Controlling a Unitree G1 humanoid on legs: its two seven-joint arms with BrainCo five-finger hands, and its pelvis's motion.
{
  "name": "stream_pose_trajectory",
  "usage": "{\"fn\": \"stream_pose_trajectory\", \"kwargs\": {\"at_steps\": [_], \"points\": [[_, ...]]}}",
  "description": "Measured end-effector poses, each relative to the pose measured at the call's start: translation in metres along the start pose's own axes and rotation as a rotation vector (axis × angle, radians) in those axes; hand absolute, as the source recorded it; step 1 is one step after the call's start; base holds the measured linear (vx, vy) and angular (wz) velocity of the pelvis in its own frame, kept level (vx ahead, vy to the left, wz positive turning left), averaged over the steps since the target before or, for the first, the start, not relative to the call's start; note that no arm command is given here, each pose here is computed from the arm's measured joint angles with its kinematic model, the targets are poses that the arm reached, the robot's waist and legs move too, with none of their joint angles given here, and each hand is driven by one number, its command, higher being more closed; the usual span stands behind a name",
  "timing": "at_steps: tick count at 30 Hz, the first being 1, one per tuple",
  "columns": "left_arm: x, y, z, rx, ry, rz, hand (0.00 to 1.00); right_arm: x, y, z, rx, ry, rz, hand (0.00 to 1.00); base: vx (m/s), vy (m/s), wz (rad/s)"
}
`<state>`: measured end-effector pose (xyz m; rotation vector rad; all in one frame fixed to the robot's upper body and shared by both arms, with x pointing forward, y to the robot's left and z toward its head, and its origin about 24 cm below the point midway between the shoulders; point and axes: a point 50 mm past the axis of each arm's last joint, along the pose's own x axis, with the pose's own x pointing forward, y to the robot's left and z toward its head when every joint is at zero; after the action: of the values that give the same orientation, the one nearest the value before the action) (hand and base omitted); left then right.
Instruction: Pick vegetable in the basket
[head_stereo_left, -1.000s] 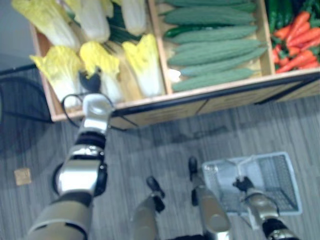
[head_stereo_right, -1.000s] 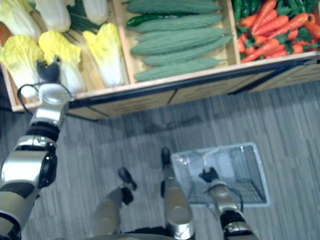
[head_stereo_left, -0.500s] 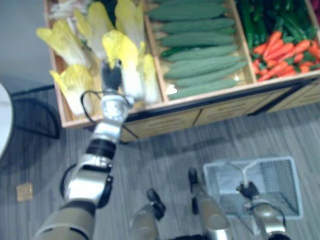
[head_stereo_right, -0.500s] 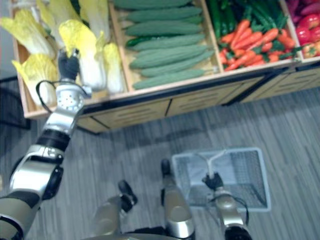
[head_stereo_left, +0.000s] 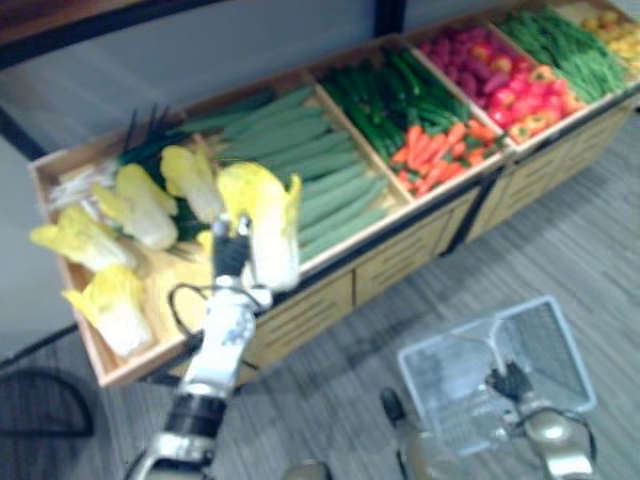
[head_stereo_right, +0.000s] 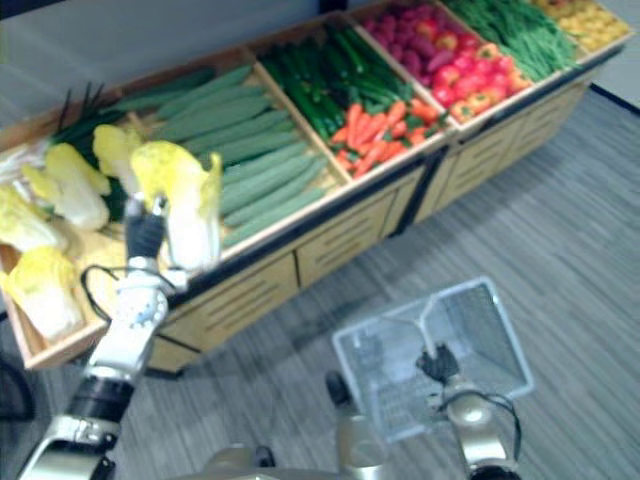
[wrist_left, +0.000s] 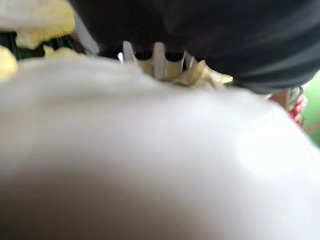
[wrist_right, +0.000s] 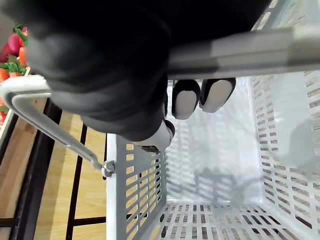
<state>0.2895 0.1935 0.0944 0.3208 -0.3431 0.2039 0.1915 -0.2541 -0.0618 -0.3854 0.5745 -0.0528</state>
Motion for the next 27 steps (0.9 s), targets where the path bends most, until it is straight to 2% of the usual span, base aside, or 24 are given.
{"fn": "stream_pose_trajectory", "kwargs": {"at_steps": [4,7,11,14,19,21,24,27], "points": [[-0.029,-0.025,-0.017,-0.022,0.096,-0.147,1.00,0.008,0.003,0.022,-0.011,-0.074,0.006,1.00,-0.01,0.120,-1.33],[-0.054,-0.039,-0.030,-0.011,0.180,-0.220,1.00,0.013,0.023,0.037,-0.020,-0.141,0.069,1.00,-0.01,0.049,-1.46],[-0.069,-0.065,-0.033,-0.065,0.234,-0.281,1.00,0.027,0.047,0.076,0.011,-0.246,0.132,1.00,0.09,-0.108,-1.79],[-0.086,-0.085,-0.042,-0.072,0.306,-0.358,1.00,0.026,0.058,0.081,-0.002,-0.253,0.202,1.00,0.10,-0.100,-1.13],[-0.105,-0.096,-0.054,-0.061,0.374,-0.423,1.00,0.025,0.073,0.102,-0.046,-0.302,0.310,1.00,0.14,-0.094,-1.19],[-0.120,-0.100,-0.064,-0.043,0.430,-0.460,1.00,0.025,0.089,0.123,-0.080,-0.361,0.386,1.00,0.11,0.024,-1.76],[-0.129,-0.112,-0.062,-0.027,0.424,-0.494,1.00,0.019,0.106,0.132,-0.077,-0.400,0.454,1.00,0.13,0.068,-1.20],[-0.138,-0.121,-0.065,-0.032,0.471,-0.492,1.00,0.016,0.108,0.127,-0.072,-0.388,0.467,1.00,0.22,0.088,-0.74]]}}
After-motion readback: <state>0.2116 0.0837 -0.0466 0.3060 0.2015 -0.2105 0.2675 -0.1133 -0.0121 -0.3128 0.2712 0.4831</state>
